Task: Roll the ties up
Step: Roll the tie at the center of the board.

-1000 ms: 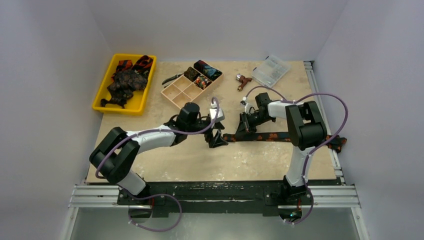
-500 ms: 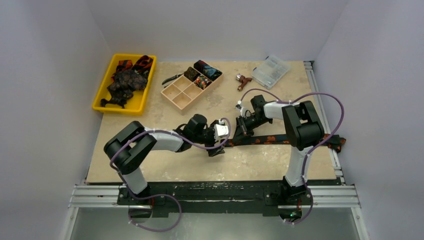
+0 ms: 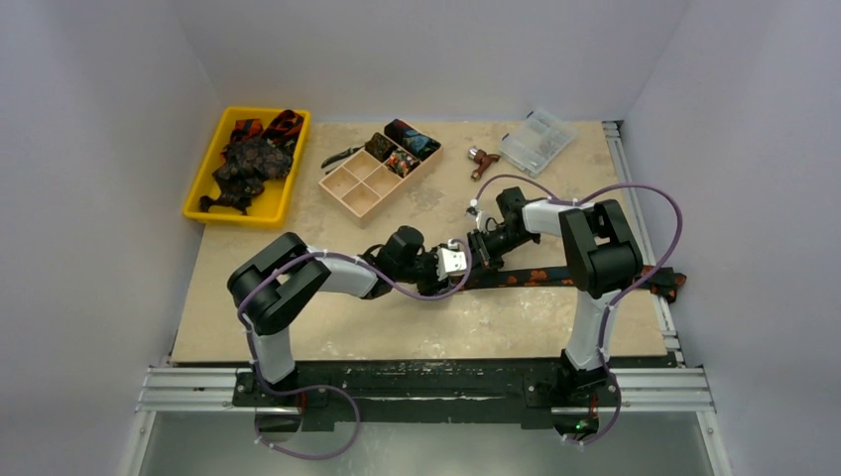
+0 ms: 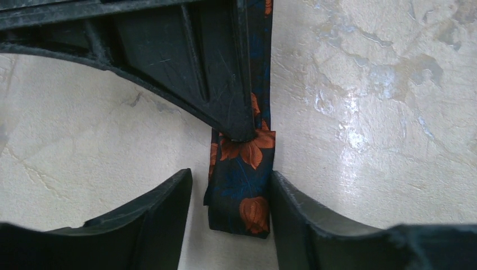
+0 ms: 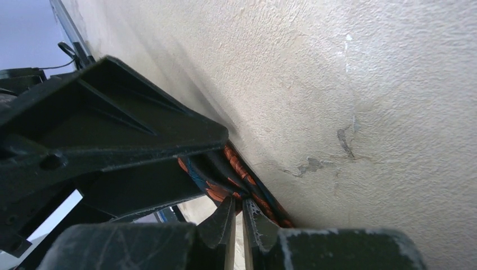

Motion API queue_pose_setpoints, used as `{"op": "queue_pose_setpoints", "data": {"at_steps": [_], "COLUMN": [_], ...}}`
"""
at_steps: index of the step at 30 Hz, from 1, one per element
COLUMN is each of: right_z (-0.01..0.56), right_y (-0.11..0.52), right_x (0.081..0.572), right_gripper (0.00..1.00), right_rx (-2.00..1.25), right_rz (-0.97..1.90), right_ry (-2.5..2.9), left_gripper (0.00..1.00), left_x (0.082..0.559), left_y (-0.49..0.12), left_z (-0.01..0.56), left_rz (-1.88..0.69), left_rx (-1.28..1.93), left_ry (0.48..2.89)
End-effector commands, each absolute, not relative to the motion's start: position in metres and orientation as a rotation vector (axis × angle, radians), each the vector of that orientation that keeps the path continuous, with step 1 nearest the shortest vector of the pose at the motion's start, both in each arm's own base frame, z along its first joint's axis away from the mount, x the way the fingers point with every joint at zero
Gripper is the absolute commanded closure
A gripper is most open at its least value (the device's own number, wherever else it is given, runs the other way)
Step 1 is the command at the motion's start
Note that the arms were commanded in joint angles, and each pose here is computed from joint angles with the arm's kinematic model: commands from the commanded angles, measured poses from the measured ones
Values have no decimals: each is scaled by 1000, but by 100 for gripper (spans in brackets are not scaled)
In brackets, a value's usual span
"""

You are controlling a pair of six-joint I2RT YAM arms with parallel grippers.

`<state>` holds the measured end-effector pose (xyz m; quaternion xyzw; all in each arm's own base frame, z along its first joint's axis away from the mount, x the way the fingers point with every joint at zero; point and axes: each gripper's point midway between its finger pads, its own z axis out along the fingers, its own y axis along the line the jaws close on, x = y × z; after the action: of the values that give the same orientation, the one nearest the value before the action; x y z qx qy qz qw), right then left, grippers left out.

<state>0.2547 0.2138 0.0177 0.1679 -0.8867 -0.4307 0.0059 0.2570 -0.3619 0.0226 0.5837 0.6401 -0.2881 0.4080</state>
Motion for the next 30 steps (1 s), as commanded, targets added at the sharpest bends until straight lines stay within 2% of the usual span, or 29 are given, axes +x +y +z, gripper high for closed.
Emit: {"op": "queue_pose_setpoints", "data": {"at_steps": [1, 3, 6, 8, 13, 18, 22, 24, 26, 30], "right_z": [34, 44, 56, 58, 52, 50, 46, 44, 42, 46], "right_y": [221, 223, 226, 227, 228, 227, 226, 225, 221, 217], "right_x": [264, 265, 269, 269, 268, 266, 268, 272, 282, 297], "right_gripper": [87, 80, 74, 73, 72, 64, 71, 83, 100, 100], "right_rx": [578, 577, 570, 565, 495, 492, 497, 513, 547, 631], "right_rz": [-1403, -1433, -1468, -1479, -1466, -1446, -1433, -1403, -1345, -1268], "right_ry": [-2778, -2771, -2781, -2782, -2761, -2763, -2780, -2805, -2866, -2923], "left_gripper": [55, 62, 64, 67, 67, 68, 69, 69, 69, 59], "left_x": [263, 261, 258, 257, 256, 256, 255, 252, 248, 239], "left_y": [-371, -367, -362, -361, -361, -361, -361, -362, -361, -361], "left_z": [27, 23, 17, 14, 12, 10, 10, 9, 9, 7], "left_rz": [-701, -700, -708, -703, -705, -713, -725, -737, -754, -799], "left_rx": [1485, 1470, 1447, 1434, 1407, 1390, 1386, 1395, 1410, 1453], "left_ry": [1561, 1604, 1668, 1691, 1730, 1758, 1766, 1764, 1756, 1732]}}
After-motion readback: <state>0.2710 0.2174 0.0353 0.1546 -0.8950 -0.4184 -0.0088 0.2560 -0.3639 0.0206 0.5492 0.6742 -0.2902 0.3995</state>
